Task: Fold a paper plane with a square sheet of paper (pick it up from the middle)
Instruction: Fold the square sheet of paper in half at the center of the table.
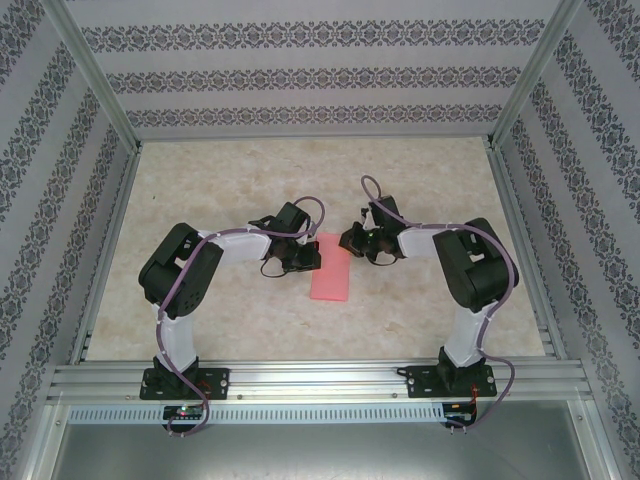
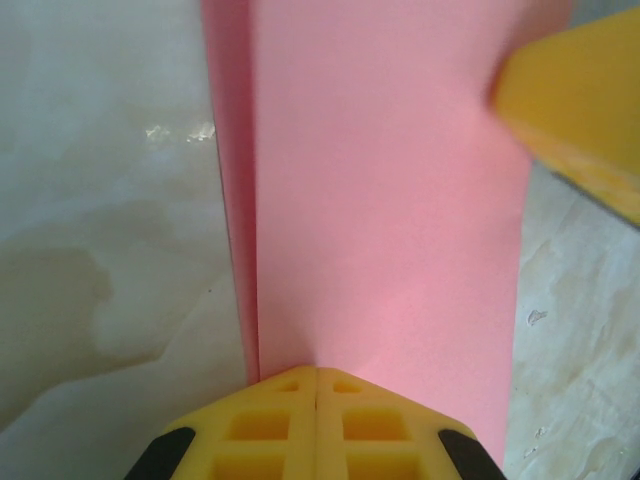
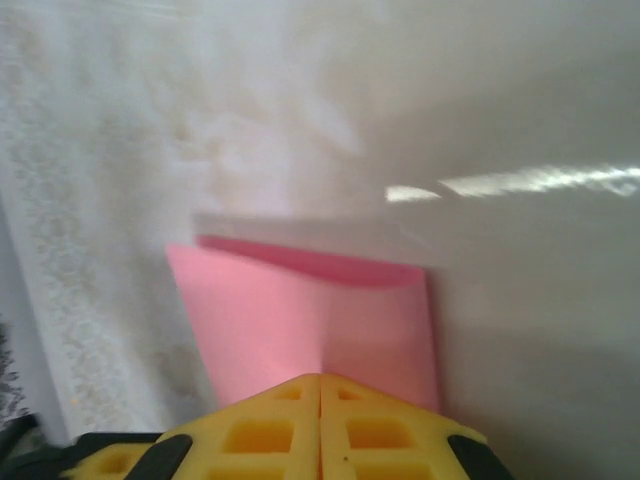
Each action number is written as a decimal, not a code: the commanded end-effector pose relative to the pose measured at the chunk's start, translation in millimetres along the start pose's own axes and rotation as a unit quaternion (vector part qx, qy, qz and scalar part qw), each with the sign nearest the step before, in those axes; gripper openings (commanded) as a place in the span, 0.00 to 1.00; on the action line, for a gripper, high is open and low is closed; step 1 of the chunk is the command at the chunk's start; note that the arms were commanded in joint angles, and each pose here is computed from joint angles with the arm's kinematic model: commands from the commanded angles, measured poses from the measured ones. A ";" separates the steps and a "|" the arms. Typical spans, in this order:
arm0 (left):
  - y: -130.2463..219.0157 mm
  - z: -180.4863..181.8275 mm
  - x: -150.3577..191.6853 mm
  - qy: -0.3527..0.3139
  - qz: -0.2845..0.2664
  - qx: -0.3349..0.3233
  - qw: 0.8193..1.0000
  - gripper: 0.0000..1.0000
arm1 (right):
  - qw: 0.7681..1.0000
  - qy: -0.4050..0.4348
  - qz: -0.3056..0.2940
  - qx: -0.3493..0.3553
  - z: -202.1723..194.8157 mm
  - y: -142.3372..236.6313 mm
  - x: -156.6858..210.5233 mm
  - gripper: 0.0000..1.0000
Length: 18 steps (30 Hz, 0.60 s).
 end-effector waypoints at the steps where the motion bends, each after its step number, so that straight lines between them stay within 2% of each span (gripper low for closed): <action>1: -15.1 41.5 17.6 0.018 0.027 -0.090 0.995 0.00 | 0.999 -0.014 0.011 0.033 -18.8 -4.5 8.7 0.08; 11: -14.6 41.6 16.8 0.015 0.026 -0.093 0.995 0.00 | 0.999 0.021 -0.026 0.008 21.2 22.6 -32.4 0.09; 18: -14.4 40.5 16.1 0.015 0.025 -0.091 0.995 0.00 | 1.000 0.006 -0.014 0.024 5.6 9.6 -34.5 0.09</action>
Point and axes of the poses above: each hand's point on the last joint's axis, 136 mm out from that joint toward the fingers, its own y axis back along the fingers, its own z axis along the line the jaws close on, x = y × z, the point moved 4 cm from there along y, back along the fingers, and after that the axes turned 12 degrees about y, right-handed, at the moved point
